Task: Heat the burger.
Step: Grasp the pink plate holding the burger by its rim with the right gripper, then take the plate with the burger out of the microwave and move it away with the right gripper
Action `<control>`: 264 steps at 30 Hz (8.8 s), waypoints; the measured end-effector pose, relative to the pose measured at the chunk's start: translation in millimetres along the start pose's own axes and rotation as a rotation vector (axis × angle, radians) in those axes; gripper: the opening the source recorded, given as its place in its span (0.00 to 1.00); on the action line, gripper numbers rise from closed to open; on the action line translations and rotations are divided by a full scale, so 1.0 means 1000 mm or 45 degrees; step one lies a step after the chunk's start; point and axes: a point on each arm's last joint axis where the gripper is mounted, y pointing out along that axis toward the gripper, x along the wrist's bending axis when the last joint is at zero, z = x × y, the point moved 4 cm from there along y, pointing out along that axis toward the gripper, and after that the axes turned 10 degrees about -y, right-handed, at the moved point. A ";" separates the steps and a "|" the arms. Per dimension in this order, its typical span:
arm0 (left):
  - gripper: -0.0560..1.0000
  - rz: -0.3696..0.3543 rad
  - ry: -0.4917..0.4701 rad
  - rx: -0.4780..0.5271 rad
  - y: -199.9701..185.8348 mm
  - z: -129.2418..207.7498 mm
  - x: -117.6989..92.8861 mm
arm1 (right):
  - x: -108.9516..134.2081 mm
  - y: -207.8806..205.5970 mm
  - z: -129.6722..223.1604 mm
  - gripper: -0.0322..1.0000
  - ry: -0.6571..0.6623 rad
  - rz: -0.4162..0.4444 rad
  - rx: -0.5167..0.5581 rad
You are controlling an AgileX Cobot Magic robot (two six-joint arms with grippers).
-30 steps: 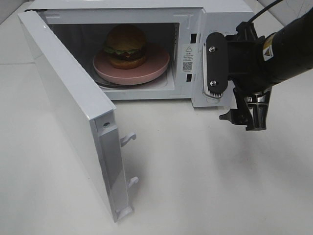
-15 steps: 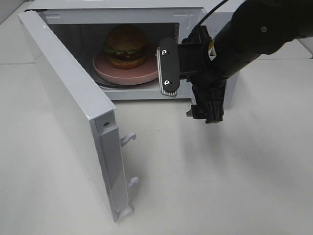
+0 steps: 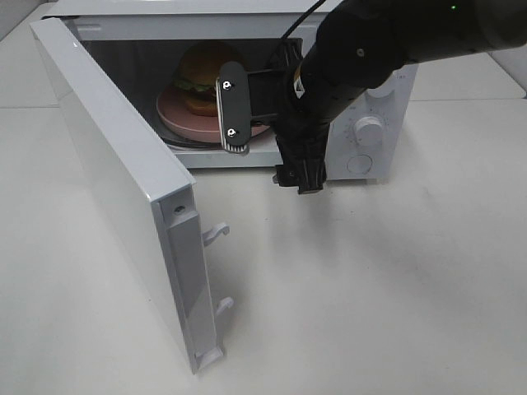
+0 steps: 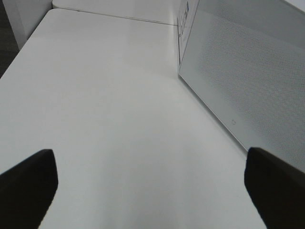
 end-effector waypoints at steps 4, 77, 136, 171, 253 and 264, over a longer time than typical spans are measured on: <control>0.99 0.000 0.000 0.000 0.000 0.000 0.000 | -0.010 0.008 -0.004 0.94 0.013 0.020 -0.003; 0.99 -0.014 0.008 -0.004 0.000 0.000 0.001 | -0.028 0.126 -0.019 0.81 0.106 -0.006 0.001; 0.99 -0.031 0.017 -0.009 0.000 -0.001 0.003 | -0.035 0.131 -0.016 0.36 0.113 0.027 -0.002; 0.99 -0.046 0.026 -0.013 0.000 -0.001 0.005 | -0.026 0.084 -0.028 0.11 -0.061 -0.199 -0.051; 0.99 -0.046 0.026 -0.013 0.000 -0.001 0.005 | 0.077 -0.058 0.000 0.12 -0.199 0.112 -0.190; 0.99 -0.046 0.026 -0.013 0.000 -0.001 0.005 | 0.097 -0.091 0.012 0.12 -0.161 0.145 -0.188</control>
